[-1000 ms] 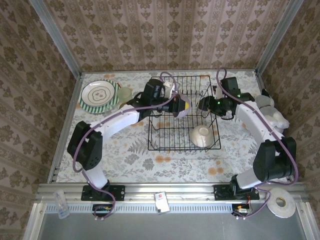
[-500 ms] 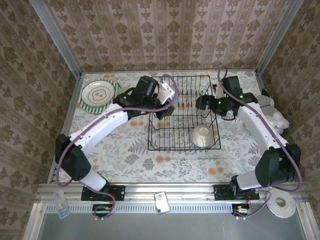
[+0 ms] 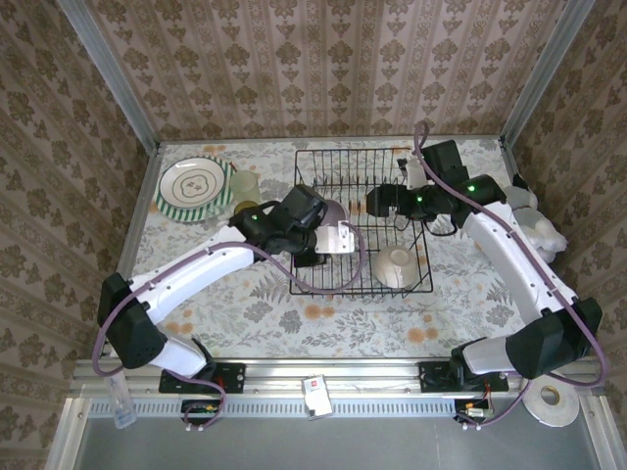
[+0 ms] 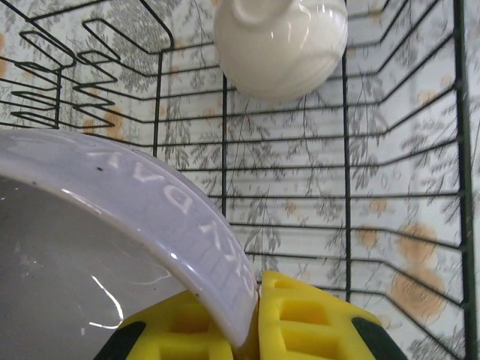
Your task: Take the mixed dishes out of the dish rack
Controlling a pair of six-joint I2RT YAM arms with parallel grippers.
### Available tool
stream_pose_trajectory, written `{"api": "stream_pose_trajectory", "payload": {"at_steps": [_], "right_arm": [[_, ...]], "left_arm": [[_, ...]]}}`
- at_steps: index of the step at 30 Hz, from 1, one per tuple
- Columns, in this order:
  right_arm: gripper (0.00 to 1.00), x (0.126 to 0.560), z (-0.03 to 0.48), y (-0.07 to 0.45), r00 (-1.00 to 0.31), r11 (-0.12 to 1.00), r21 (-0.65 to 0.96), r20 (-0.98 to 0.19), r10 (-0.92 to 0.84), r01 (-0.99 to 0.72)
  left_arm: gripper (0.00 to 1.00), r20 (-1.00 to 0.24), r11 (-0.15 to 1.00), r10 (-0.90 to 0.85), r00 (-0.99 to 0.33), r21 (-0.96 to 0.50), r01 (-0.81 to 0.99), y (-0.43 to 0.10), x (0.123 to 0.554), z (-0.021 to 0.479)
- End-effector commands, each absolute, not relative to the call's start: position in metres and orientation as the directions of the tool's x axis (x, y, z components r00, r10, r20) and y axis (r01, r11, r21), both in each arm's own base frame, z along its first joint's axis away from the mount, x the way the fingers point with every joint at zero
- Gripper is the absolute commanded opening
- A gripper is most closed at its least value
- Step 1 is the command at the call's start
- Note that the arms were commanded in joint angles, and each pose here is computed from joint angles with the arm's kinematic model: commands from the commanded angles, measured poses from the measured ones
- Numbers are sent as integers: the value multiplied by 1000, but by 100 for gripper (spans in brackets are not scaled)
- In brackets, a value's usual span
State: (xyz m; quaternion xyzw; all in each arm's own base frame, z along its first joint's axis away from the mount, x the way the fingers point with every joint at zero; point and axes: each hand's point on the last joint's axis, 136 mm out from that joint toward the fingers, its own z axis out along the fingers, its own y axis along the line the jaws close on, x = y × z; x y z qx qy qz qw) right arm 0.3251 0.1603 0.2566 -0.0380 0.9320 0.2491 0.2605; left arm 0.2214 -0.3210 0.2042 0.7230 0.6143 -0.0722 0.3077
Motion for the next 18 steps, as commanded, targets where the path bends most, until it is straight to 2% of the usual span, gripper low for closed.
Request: {"api": "stream_pose_trajectory", "payload": {"at_steps": [1, 7, 12, 18], "right_arm": [[96, 305, 267, 166, -858, 888, 376, -513, -36, -263], [95, 300, 258, 185, -855, 906, 268, -491, -166, -329], [93, 304, 253, 200, -848, 906, 220, -480, -223, -362], [82, 307, 237, 206, -852, 918, 115, -432, -297, -378]], "left_arm": [[0, -385, -159, 844, 372, 484, 861, -321, 230, 211], [0, -323, -241, 837, 441, 506, 828, -327, 223, 206], [0, -298, -267, 835, 462, 516, 814, -331, 220, 203], [0, -302, -266, 826, 477, 537, 801, -334, 217, 207]]}}
